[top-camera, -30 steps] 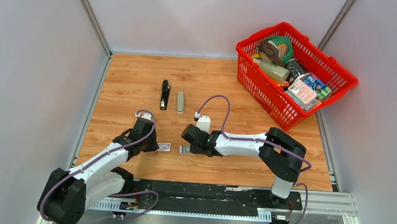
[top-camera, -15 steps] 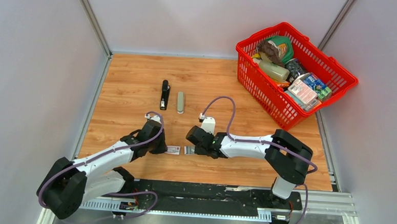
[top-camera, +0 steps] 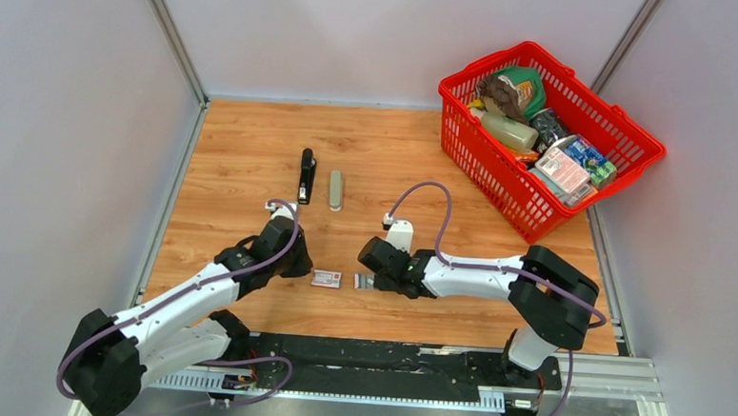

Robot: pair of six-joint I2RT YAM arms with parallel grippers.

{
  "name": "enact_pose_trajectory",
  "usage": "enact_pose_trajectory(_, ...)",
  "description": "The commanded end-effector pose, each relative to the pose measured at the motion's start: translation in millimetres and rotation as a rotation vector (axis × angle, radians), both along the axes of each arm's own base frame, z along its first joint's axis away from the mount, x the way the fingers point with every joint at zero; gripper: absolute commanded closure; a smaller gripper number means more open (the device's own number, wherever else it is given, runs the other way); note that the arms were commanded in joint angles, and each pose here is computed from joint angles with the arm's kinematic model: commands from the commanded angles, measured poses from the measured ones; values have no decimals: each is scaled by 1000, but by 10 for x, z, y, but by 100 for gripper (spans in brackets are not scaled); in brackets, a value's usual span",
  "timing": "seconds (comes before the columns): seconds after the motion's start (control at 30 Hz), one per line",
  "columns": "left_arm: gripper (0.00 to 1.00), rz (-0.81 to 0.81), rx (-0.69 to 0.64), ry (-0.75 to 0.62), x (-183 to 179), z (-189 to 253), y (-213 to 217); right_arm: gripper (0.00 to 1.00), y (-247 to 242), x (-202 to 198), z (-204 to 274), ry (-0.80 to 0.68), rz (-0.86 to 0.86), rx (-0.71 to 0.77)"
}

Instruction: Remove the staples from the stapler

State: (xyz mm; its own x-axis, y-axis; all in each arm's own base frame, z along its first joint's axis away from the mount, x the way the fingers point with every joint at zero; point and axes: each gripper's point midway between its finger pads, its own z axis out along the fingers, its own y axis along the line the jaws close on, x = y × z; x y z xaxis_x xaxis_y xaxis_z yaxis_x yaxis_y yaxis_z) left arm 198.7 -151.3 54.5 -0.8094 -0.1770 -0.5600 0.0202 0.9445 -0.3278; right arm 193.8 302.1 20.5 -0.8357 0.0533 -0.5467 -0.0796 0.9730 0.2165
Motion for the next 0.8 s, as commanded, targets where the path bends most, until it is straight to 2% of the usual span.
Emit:
enact_pose_trajectory(0.0, 79, 21, 67, -24, -6, 80, 152, 100, -18, 48, 89, -31, -20, 21)
enact_pose_trajectory(0.07, 80, 19, 73, -8, -24, 30, 155, 100, 9, 51, 92, -28, -13, 28)
enact_pose_trajectory(0.27, 92, 9, 83, 25, -31, -112, 125, 100, 80, 55, 125, -23, -5, 50)
enact_pose_trajectory(0.77, 97, -42, 53, 89, -44, -413, -39, 99, 375, 88, 97, 7, 16, 108)
